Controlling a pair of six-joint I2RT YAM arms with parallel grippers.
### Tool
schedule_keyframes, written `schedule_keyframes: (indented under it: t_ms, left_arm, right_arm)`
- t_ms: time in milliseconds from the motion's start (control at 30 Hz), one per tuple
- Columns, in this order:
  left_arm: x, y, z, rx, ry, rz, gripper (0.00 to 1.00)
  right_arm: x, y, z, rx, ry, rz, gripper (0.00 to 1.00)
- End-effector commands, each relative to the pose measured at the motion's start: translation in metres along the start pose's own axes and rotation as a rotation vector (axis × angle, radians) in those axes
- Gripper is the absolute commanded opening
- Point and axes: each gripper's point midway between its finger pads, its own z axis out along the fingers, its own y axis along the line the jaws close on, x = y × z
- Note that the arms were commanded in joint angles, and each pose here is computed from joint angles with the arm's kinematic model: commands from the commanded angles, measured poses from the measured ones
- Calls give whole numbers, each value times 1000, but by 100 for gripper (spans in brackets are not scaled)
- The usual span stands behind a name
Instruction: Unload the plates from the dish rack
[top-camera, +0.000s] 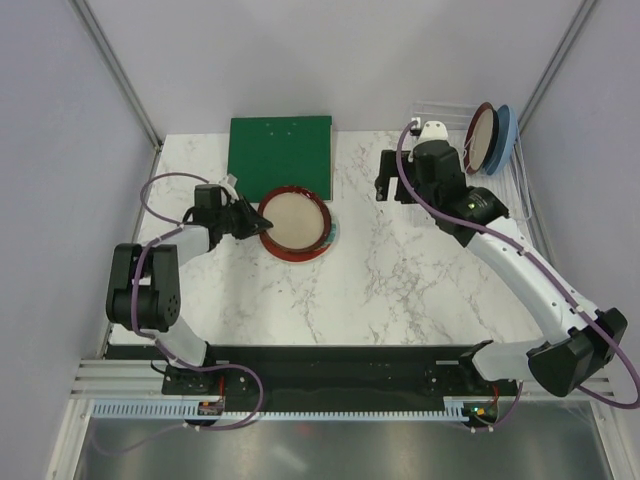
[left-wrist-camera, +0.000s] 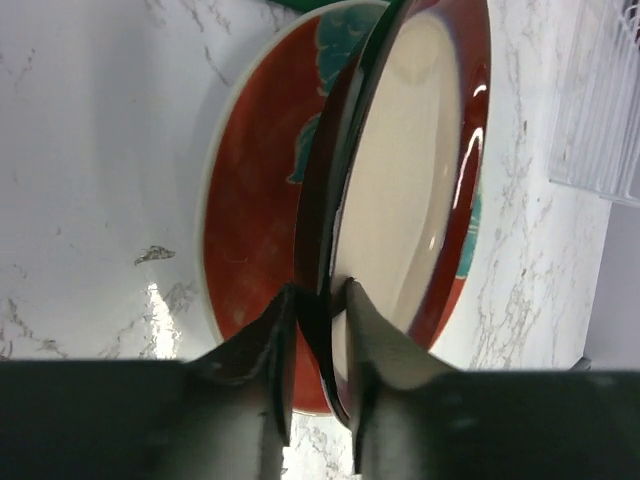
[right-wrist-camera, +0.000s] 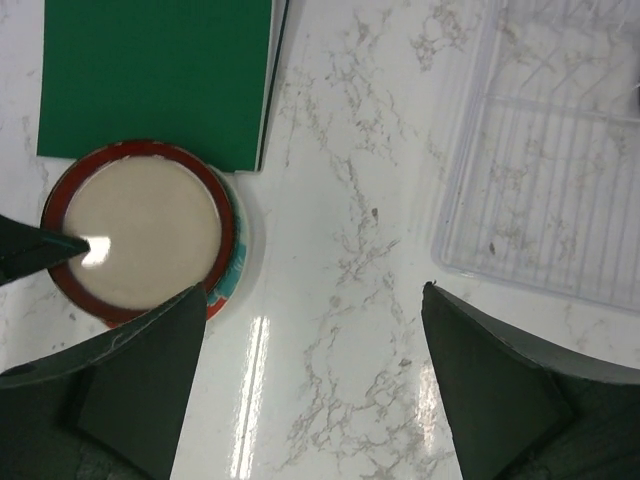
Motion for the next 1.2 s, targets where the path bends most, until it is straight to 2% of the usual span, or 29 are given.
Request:
schedule_keyframes:
  t_ms: [0,67,133,167,267,600,667,800,900,967,1167]
  left_arm:
    - [14,7,8,-12,76,23,34]
    - [25,12,8,-27,124,7,41]
    - [29,16,7,-41,149,14,43]
    - [32,18,7,-47,160,10,78]
    - [38,20,4,-55,183,8,99]
    - [34,27,-24,-187,172,66,100]
    - [33,34,-34,-253,174,75,100]
    - [19,28,-45,-280,134,108,100]
    - [22,26,-43,-278,177,122,100]
    - [26,37,-46,-362,211,135,100]
    - [21,46,-52,-445,183,141,100]
  right_arm:
    - [-37,-24,-10,108,-80,-37,95]
    - [-46,-40,-11,184,-97,-50,96]
    - [-53,-56,-12,256,-113,-50,97]
    - [-57,-67,-12,309,-120,-56,97]
    - [-63,-86,-8,384,-119,-73,98]
    - [-84,-154,4,696,-118,-139,98]
    - [-90,-161,13,710,-122,-143,98]
    - [-85,-187,35,761,-98,-112,98]
    - [-79,-193,52,768,-70,-104,97]
    - [-74,-194,62,761,-55,-100,97]
    - [-81,-218,79,804,-57,-70,97]
